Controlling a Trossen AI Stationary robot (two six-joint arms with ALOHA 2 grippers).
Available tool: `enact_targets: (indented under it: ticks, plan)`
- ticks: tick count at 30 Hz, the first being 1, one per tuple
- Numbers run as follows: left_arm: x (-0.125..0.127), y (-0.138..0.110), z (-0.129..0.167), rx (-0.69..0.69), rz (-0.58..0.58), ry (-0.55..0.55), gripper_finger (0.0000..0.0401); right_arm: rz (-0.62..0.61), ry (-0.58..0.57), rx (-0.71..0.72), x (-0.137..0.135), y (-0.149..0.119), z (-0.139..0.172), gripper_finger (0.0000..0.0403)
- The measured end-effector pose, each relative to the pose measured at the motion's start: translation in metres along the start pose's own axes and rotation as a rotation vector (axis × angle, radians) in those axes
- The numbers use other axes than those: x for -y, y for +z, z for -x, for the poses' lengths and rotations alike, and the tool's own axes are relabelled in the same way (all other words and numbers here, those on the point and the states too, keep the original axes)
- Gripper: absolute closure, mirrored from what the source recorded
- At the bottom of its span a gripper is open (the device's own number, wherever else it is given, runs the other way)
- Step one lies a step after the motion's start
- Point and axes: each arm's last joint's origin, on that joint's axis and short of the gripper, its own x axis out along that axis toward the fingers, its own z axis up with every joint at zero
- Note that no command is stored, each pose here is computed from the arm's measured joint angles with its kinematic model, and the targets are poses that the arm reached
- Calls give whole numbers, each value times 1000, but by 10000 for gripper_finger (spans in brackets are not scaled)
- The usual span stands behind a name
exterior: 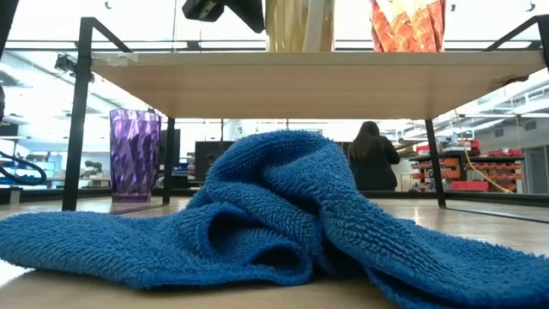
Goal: Stack small to large cups/mugs on shelf
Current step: Put the yellow mug on the shelf, then put the violet cup on the shelf
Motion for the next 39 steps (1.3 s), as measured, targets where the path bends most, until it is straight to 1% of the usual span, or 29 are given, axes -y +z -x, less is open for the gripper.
enact_targets:
  ticks: [2,6,12,16,19,24,29,34,39]
  plan:
    - [0,0,0,0,0,0,385,3,21,8,-1,2,0,403]
    - [0,0,0,-1,0,0,378,3,27,6,-1,2,0,403]
    - [0,0,0,-1,-1,0,386,0,31,2,-1,1,0,403]
    - [0,-1,0,-2,-9,1,388,-2,18,-29,3,-2,3,403]
    - [1,-2,1,-4,-27,-1,381,-24,23,-39,9,-3,10,403]
    - [2,-6,4,-35,-35,-17,370,-65,117,-3,19,3,36,403]
    - [-2,-8,13,-61,-41,-32,367,-123,194,82,40,14,74,402]
    - [-10,-9,34,-47,-38,-50,374,-219,240,145,76,15,107,395]
    - [-20,-12,54,-28,-30,-55,385,-274,222,86,111,-1,128,395]
